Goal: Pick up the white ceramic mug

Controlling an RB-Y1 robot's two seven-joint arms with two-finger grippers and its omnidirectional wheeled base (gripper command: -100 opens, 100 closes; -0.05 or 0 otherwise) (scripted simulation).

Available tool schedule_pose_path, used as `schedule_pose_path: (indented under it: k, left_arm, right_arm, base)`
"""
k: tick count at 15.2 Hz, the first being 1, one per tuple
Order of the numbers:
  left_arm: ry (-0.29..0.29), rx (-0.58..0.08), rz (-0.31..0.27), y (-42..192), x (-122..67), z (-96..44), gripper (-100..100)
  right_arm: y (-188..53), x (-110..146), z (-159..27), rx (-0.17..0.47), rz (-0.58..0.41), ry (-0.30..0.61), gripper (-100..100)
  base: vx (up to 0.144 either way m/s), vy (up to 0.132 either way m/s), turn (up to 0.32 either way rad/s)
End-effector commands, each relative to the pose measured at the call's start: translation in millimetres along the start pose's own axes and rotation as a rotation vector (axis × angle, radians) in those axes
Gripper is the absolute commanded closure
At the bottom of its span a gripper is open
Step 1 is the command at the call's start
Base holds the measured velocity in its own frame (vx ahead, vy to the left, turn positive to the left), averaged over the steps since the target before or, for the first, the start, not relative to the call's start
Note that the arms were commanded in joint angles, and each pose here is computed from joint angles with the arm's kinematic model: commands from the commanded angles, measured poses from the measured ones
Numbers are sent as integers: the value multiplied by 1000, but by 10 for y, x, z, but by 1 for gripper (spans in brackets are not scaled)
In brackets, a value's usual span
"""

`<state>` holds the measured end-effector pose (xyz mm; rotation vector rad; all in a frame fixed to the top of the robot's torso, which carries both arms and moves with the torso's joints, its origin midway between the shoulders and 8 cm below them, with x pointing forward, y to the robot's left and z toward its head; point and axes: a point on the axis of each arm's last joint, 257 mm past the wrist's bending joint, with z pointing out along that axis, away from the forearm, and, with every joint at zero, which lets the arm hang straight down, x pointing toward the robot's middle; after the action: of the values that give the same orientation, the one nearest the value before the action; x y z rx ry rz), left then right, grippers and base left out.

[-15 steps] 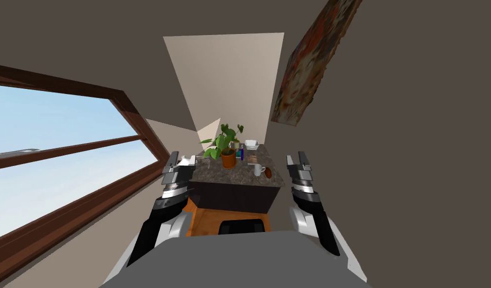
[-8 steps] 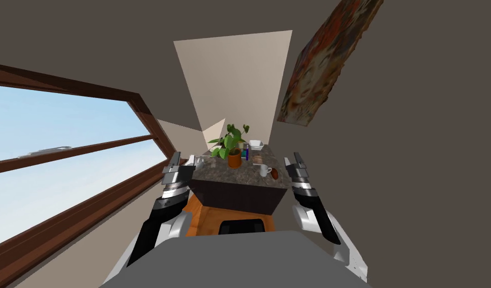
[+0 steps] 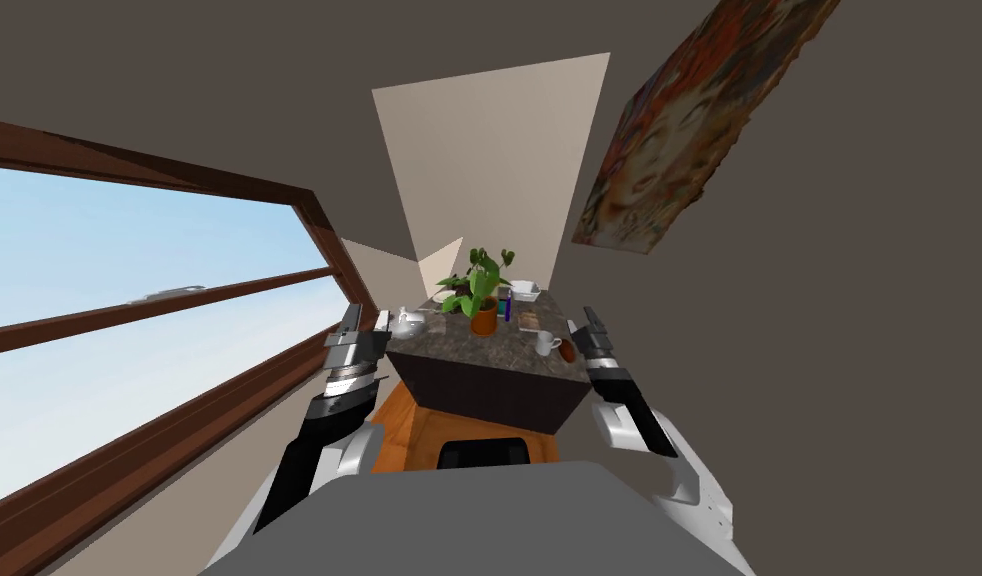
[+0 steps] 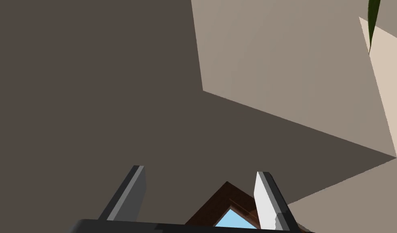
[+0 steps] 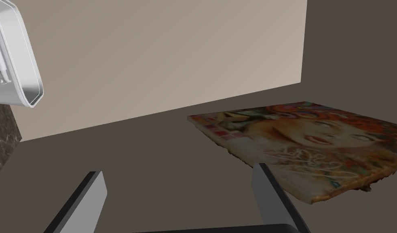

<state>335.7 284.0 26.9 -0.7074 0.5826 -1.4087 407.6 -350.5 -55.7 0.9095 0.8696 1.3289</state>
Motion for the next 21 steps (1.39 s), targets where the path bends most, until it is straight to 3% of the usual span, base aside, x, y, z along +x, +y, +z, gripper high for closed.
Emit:
schedule_pose_path:
  k: [1, 2, 4, 5, 10, 11, 13, 14, 16, 17, 19, 20, 21]
  left_arm:
    - [0, 0, 0, 0, 0, 0, 0]
    - [0, 0, 0, 0, 0, 0, 0]
    - [0, 0, 0, 0, 0, 0, 0]
    - [0, 0, 0, 0, 0, 0, 0]
    - [0, 0, 0, 0, 0, 0, 0]
    - [0, 0, 0, 0, 0, 0, 0]
    - [0, 0, 0, 0, 0, 0, 0]
    - [0, 0, 0, 0, 0, 0, 0]
    - [0, 0, 0, 0, 0, 0, 0]
    - [0, 0, 0, 0, 0, 0, 0]
    - [0, 0, 0, 0, 0, 0, 0]
    - [0, 0, 0, 0, 0, 0, 0]
    - [0, 0, 0, 0, 0, 0, 0]
  right_arm:
    - [-160, -125, 16, 52, 23, -12, -100]
    - [-284, -264, 53, 92, 44, -23, -100]
    - [-342, -283, 45, 112, 52, -30, -100]
    - [-485, -450, 73, 160, 80, -50, -100]
    - [-698, -662, 78, 237, 115, -88, -100]
    - [-806, -861, 99, 274, 145, -118, -100]
    - [-865, -881, 78, 298, 148, -129, -100]
    - [-947, -1092, 98, 329, 174, -161, -100]
    - [-1021, -1119, 67, 358, 183, -177, -100]
    - [-1084, -1342, 82, 383, 210, -214, -100]
    - [-1162, -1371, 41, 415, 220, -233, -100]
    - [-1188, -1591, 64, 432, 248, -271, -100]
    - [-1239, -1618, 31, 448, 259, -285, -100]
  base:
    - [7, 98, 110]
    - [-3, 123, 149]
    - [8, 110, 78]
    - [17, 103, 87]
    - [10, 102, 83]
    - [24, 100, 105]
    - [10, 98, 81]
    - [8, 116, 107]
    - [10, 107, 84]
    - [13, 112, 96]
    - [20, 99, 87]
    - [12, 107, 115]
    - [12, 119, 113]
